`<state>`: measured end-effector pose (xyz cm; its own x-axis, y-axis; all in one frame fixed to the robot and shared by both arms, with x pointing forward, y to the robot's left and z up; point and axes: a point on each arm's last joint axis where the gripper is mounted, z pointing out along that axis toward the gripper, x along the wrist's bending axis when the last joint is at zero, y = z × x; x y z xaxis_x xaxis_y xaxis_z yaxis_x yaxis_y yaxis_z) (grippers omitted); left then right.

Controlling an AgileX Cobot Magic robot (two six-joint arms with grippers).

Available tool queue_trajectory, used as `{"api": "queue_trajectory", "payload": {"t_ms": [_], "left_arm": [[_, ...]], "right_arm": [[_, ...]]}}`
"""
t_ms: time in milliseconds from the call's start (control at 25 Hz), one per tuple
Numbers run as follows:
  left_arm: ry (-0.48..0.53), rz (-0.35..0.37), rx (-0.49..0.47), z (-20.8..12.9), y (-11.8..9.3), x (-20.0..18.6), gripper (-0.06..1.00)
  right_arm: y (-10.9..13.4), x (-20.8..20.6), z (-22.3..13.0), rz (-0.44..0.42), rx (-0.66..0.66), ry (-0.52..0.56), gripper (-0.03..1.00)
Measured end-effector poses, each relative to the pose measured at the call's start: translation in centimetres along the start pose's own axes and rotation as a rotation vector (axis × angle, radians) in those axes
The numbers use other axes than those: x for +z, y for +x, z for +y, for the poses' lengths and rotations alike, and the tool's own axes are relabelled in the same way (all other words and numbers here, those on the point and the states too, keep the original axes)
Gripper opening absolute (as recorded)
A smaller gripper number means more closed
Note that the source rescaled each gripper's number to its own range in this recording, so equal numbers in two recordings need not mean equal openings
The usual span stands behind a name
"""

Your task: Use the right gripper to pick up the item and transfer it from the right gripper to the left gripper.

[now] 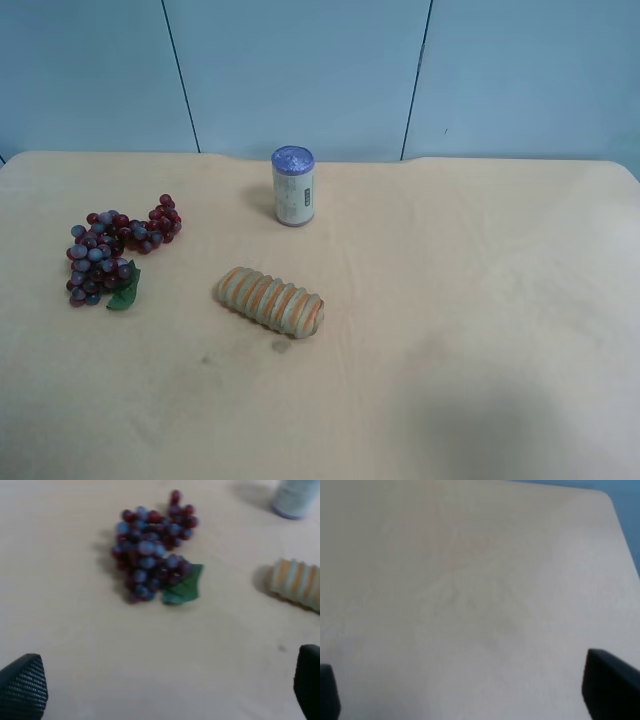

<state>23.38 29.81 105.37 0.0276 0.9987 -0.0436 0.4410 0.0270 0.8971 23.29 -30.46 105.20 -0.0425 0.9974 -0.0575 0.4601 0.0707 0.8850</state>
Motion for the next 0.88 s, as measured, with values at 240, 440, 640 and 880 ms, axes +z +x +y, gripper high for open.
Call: {"api": "queue_trajectory", "payload": {"t_ms": [240,440,640,880], "left_arm": [[-0.001,0.016,-0.009,0.0,-0.01,0.0,1.0],[-0.001,0.014,-0.008,0.0,-0.01,0.0,1.0],[-0.001,0.014,-0.008,0.0,-0.01,0.0,1.0],[-0.001,0.014,-0.008,0.0,-0.01,0.0,1.0]], "right_arm": [[0.0,0.0,0.0,0.0,0.0,0.0,0.92],[0.0,0.0,0.0,0.0,0.0,0.0,0.92],[0.0,0.0,0.0,0.0,0.0,0.0,0.92],[0.0,0.0,0.0,0.0,0.0,0.0,0.92]]}}
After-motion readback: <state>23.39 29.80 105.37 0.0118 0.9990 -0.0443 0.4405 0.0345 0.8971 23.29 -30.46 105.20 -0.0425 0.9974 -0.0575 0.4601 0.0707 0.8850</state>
